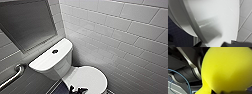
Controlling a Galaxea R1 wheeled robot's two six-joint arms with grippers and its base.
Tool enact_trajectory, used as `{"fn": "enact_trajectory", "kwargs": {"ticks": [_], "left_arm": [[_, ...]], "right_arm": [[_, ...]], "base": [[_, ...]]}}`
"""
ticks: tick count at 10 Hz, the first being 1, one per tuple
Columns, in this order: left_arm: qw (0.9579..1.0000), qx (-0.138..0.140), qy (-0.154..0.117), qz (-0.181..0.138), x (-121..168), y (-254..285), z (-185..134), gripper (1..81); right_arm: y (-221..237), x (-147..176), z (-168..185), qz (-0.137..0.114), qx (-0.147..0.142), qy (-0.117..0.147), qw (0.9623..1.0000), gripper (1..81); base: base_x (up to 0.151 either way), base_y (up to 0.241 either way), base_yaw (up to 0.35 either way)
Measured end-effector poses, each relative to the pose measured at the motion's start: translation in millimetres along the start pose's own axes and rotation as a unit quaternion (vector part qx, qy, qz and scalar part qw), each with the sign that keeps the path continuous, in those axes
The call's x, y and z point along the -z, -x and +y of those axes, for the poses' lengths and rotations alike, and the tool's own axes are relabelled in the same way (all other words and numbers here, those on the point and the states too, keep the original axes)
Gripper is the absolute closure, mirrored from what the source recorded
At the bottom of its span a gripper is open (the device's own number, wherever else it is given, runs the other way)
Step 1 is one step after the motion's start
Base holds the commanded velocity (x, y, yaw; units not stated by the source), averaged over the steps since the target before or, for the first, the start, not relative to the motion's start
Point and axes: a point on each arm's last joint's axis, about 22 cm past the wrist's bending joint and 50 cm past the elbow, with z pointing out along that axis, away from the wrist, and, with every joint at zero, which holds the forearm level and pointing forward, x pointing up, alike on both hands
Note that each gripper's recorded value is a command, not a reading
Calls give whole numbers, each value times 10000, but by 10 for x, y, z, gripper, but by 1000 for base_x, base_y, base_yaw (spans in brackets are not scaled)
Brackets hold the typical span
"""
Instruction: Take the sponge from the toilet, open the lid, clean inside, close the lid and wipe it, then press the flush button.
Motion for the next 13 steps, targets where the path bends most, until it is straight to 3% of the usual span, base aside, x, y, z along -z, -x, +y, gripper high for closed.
{"fn": "enact_trajectory", "kwargs": {"ticks": [1, 3, 5, 8, 9, 11, 12, 13], "left_arm": [[9999, 56, -159, -41, -24, -24, 2, 10], [9996, 182, -213, -28, 29, -72, 21, 10], [9996, 248, -87, -31, 212, -101, 170, 10], [9979, 397, 433, 255, 544, -280, 412, 10], [9917, 494, 966, 694, 768, -605, 650, 10], [9704, 693, 1809, 1440, 1319, -1113, 1002, 10], [9639, 793, 1956, 1625, 1472, -1239, 1051, 10], [9613, 728, 2027, 1718, 1552, -1269, 1068, 10]], "right_arm": [[-5, 2, 22, 6, 3, 23, 10000, 811], [-1, -3, 5, 1, 2, 16, 10000, 811], [-3, -7, -8, 5, 4, 8, 10000, 811], [2, -32, -88, 1, 5, -38, 10000, 811], [0, -30, -86, 0, 5, -36, 10000, 811], [-4, -31, -85, 3, 7, -35, 10000, 811], [-9, -31, -85, 8, 7, -35, 10000, 811], [-8, -30, -85, 7, 7, -35, 10000, 811]], "base": [[0, 0, 0], [0, 0, 0], [0, 0, 0], [0, 0, 0], [0, 0, 0], [0, 0, 0], [0, 0, 0], [0, 0, 0]]}}
